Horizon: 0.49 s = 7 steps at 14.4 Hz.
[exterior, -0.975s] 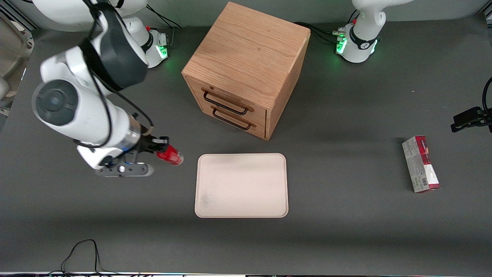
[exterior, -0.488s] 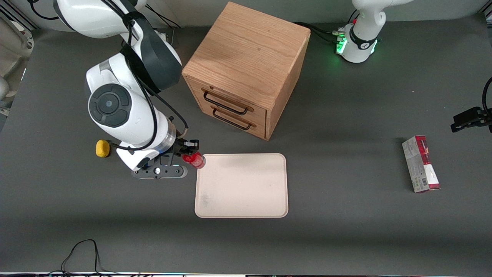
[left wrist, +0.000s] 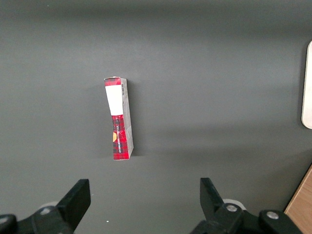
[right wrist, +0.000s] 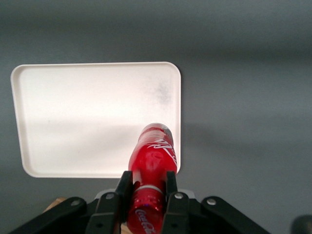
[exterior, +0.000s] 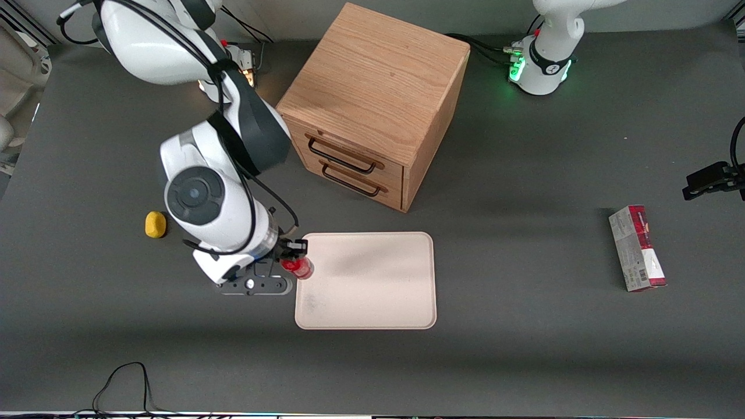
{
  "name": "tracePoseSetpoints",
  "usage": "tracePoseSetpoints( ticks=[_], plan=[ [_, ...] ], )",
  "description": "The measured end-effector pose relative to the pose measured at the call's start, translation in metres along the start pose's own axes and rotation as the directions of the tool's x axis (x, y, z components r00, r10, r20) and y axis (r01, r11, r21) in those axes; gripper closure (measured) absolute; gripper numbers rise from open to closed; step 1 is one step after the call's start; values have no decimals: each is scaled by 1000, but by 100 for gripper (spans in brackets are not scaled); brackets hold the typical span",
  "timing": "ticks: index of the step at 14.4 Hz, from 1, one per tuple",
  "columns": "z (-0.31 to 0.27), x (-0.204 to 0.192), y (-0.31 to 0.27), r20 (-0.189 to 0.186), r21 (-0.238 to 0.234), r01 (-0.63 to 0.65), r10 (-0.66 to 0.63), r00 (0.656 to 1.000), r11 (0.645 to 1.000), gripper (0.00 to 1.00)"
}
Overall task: Place coke bottle on tray
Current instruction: 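Carry the bottle over the white tray's edge with the right gripper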
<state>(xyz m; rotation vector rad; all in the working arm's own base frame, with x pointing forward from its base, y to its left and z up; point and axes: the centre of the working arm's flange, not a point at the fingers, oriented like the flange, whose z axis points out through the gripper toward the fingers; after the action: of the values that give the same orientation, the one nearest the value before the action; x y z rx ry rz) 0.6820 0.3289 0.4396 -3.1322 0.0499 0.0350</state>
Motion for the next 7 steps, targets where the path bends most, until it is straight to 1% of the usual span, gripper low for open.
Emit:
tracePoseSetpoints(
  ticks=[5, 7],
  plan=[
    [68, 16, -5, 24, -6, -4, 4, 1000, 1000, 68],
    [90, 21, -5, 23, -5, -7, 7, 1000, 1000, 68]
  ],
)
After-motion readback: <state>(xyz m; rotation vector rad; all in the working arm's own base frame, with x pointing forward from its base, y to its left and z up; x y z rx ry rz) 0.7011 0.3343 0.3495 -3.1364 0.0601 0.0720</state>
